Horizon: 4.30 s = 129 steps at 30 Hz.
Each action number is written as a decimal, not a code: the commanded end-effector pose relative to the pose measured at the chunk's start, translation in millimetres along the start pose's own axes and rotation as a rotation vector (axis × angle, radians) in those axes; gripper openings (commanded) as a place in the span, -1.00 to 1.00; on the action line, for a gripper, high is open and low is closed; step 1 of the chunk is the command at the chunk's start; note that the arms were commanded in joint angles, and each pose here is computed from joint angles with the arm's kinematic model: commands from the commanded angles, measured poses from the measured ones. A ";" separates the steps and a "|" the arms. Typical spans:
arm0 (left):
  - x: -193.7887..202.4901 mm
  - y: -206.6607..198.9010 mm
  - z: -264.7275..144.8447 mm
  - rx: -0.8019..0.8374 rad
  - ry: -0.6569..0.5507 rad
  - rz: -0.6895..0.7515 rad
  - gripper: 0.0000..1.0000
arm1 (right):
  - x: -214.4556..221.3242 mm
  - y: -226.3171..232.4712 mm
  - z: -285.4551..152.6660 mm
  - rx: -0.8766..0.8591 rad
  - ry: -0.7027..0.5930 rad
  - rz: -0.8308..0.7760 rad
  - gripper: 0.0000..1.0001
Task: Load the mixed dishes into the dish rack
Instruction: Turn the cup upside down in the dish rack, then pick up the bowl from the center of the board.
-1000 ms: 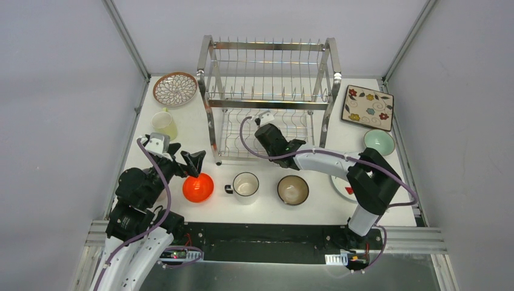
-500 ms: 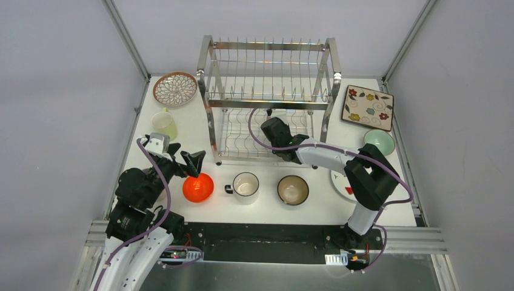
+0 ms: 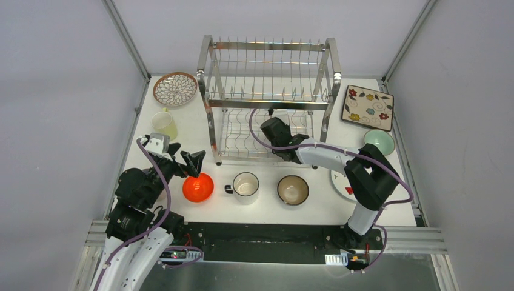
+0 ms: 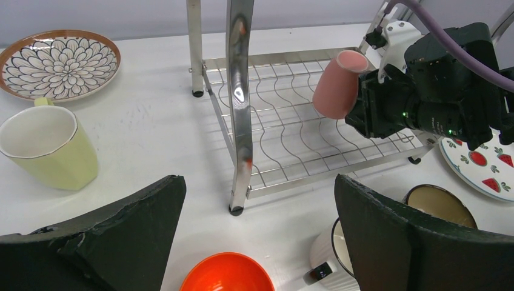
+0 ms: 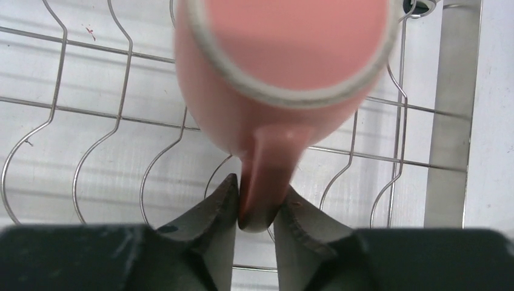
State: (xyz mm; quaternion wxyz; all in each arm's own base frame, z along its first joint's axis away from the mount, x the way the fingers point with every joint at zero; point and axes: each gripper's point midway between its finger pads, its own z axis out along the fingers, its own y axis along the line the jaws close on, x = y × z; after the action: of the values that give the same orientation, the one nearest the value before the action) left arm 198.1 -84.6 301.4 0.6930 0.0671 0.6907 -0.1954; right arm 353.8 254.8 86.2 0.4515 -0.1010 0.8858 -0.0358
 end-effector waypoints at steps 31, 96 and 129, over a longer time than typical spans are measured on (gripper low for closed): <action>-10.6 -1.9 -1.2 0.005 -0.027 0.003 0.95 | -63.9 -51.5 40.7 0.254 -0.161 0.152 -0.73; -7.5 -0.3 2.0 -0.004 -0.012 0.000 0.98 | 28.3 -31.0 -91.5 -0.213 0.272 0.040 -0.03; -7.1 -1.5 1.7 0.003 -0.011 -0.002 0.98 | -126.5 -73.3 -296.7 -0.630 -0.295 0.180 0.05</action>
State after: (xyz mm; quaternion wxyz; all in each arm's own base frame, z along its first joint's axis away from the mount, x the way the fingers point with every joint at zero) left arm 200.0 -85.6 298.9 0.6886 0.0675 0.6952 -0.1950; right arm 170.3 241.5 330.5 0.4132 -0.2509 0.8004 0.3545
